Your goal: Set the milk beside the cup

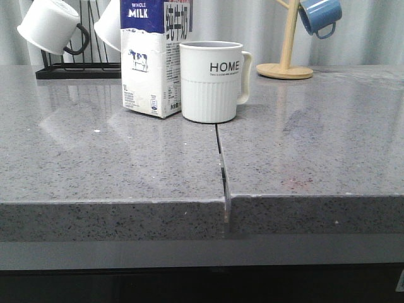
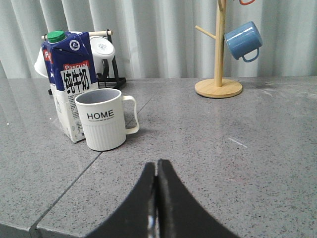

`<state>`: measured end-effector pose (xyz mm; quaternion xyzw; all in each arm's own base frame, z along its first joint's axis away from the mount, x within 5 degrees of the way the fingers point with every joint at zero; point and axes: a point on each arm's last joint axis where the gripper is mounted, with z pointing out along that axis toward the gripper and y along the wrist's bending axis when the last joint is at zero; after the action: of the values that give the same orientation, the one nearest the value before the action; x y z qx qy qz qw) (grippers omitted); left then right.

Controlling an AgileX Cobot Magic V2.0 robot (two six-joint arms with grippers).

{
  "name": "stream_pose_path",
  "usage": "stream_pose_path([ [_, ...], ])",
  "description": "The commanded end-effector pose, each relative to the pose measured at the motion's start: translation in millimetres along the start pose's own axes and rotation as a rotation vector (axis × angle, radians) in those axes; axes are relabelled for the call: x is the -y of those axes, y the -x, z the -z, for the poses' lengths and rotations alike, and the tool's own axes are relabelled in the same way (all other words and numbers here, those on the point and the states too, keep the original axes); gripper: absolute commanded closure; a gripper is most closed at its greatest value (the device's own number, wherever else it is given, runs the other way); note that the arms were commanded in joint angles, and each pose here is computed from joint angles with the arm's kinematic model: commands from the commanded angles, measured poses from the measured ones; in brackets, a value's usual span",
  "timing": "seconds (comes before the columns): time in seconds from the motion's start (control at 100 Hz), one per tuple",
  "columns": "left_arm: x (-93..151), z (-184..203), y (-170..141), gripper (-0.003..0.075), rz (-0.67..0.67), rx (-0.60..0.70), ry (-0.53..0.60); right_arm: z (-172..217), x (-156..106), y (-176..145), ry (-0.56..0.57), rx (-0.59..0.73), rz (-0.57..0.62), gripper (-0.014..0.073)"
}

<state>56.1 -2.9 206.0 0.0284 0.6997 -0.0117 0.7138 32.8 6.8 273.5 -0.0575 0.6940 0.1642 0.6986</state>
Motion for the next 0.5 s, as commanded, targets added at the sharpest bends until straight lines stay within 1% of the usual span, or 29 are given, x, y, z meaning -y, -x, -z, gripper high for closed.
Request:
stream_pose_path([
  [0.0, 0.8, 1.2, -3.2, 0.0741, 0.012, 0.08, -0.006, 2.8, -2.9, 14.0, 0.022, 0.098, 0.011, 0.0664],
  [0.49, 0.8, 1.2, -3.2, 0.0741, 0.012, 0.08, -0.006, 2.8, -2.8, 14.0, 0.021, 0.098, 0.015, 0.0664],
])
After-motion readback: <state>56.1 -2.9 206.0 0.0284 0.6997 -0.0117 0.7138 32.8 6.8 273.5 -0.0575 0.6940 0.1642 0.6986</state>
